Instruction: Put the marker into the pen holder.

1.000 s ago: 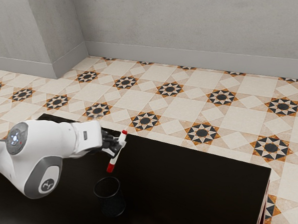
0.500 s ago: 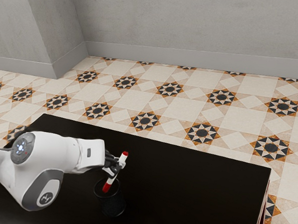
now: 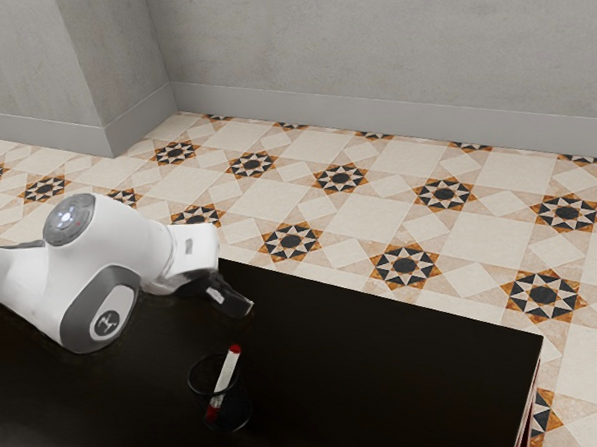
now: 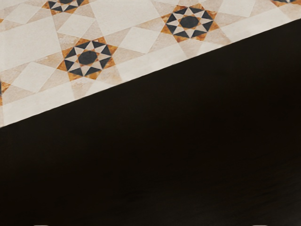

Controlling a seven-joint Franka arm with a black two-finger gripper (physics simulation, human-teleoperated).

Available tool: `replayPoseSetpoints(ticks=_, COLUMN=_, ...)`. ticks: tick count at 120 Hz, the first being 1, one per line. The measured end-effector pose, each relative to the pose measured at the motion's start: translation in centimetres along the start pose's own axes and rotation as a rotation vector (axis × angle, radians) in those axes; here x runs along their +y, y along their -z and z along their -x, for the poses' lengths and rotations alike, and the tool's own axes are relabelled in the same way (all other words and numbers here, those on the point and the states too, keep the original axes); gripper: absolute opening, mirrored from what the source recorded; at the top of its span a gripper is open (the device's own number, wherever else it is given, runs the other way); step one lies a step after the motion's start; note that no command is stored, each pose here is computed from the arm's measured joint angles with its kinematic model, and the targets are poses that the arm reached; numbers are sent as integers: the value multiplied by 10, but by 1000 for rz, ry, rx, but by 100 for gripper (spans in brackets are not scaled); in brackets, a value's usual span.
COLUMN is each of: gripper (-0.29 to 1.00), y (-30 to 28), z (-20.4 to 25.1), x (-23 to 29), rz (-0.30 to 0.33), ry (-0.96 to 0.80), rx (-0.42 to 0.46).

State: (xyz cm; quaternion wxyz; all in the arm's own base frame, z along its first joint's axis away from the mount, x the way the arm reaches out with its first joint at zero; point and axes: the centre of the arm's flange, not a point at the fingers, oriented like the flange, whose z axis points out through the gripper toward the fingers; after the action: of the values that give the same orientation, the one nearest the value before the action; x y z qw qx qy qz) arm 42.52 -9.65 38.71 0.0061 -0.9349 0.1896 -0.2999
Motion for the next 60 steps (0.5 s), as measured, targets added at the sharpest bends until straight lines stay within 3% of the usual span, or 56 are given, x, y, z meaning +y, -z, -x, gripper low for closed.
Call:
replayPoseSetpoints(ticks=17, gripper=63, y=28, z=-143, x=-84, rz=10, ry=95, rx=-119)
replayPoseSetpoints(ticks=25, gripper=65, y=42, z=-189, x=-128, rz=1, ry=135, rx=-198)
replayPoseSetpoints(ticks=35, gripper=67, y=67, z=-221, x=-174, rz=-26, ry=181, rx=-277)
replayPoseSetpoints(ticks=43, gripper=68, y=74, z=-221, x=-196, rz=-32, ry=223, rx=-359)
replayPoseSetpoints(ticks=60, gripper=69, y=83, z=-218, x=-180, rz=11, ry=229, rx=-482)
